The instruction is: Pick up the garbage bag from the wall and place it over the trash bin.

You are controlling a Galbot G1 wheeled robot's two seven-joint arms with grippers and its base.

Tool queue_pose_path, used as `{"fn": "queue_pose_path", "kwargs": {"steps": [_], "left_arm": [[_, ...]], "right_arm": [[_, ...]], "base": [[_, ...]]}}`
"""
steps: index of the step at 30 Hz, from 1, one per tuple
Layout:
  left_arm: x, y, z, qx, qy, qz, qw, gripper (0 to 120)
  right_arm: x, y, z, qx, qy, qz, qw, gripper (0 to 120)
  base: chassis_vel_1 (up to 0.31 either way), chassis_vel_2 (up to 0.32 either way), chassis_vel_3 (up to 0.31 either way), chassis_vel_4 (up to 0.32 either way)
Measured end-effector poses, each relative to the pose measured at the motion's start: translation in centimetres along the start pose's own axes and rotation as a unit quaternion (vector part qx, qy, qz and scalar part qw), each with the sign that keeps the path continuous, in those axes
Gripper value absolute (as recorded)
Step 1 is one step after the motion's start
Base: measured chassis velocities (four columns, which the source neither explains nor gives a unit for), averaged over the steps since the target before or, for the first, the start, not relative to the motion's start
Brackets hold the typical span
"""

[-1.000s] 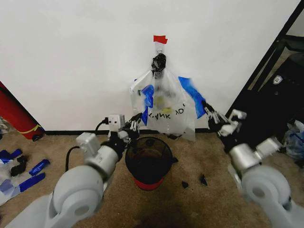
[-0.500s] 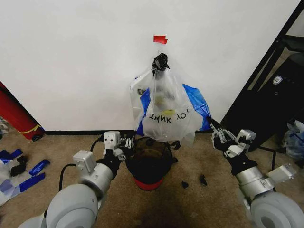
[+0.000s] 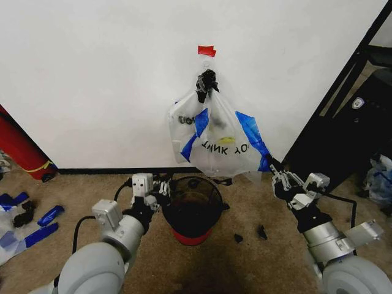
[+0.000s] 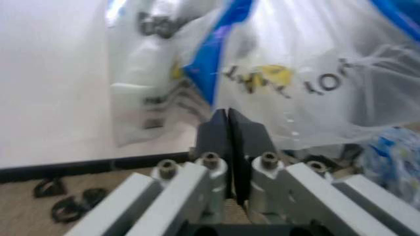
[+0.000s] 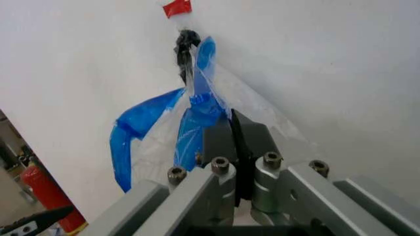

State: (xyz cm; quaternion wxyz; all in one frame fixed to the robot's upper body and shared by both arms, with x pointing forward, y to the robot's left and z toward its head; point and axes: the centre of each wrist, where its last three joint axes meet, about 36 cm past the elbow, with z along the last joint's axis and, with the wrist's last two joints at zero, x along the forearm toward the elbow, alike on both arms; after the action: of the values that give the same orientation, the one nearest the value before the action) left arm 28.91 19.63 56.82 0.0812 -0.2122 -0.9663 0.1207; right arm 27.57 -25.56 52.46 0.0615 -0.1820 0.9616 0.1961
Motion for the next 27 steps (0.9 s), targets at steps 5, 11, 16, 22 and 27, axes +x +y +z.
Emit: {"fn": "queue_pose_path", "kwargs": {"steps": [5, 11, 16, 22, 27], "left_arm": [[-0.8, -0.3, -1.5, -0.022, -0.027, 0.034, 0.9988, 23], [-2.3, -0.3, -2.8, -0.048, -0.045, 0.042, 0.9969, 43], [-3.9, 0.1, -2.6, -0.058, -0.036, 0.04, 0.9969, 63], [-7.6, 1.6, -1.6, -0.084, -0.018, 0.01, 0.9963, 86], [-8.8, 2.2, -1.1, -0.085, -0.016, -0.009, 0.9962, 94]], "right_arm": [[0.0, 0.1, 0.1, -0.002, 0.002, 0.0, 1.0, 0], [0.0, 0.2, 0.2, -0.004, 0.004, 0.001, 1.0, 0], [-0.1, 0.0, 0.1, -0.003, 0.002, 0.001, 1.0, 0], [-0.1, -0.1, -0.1, -0.008, 0.001, 0.002, 1.0, 0], [0.0, -0.3, -0.4, -0.01, 0.0, 0.005, 1.0, 0]], "base": [[0.0, 0.0, 0.0, 0.0], [0.0, 0.0, 0.0, 0.0], [0.0, 0.0, 0.0, 0.0], [0.0, 0.0, 0.0, 0.0], [0.0, 0.0, 0.0, 0.0]]}}
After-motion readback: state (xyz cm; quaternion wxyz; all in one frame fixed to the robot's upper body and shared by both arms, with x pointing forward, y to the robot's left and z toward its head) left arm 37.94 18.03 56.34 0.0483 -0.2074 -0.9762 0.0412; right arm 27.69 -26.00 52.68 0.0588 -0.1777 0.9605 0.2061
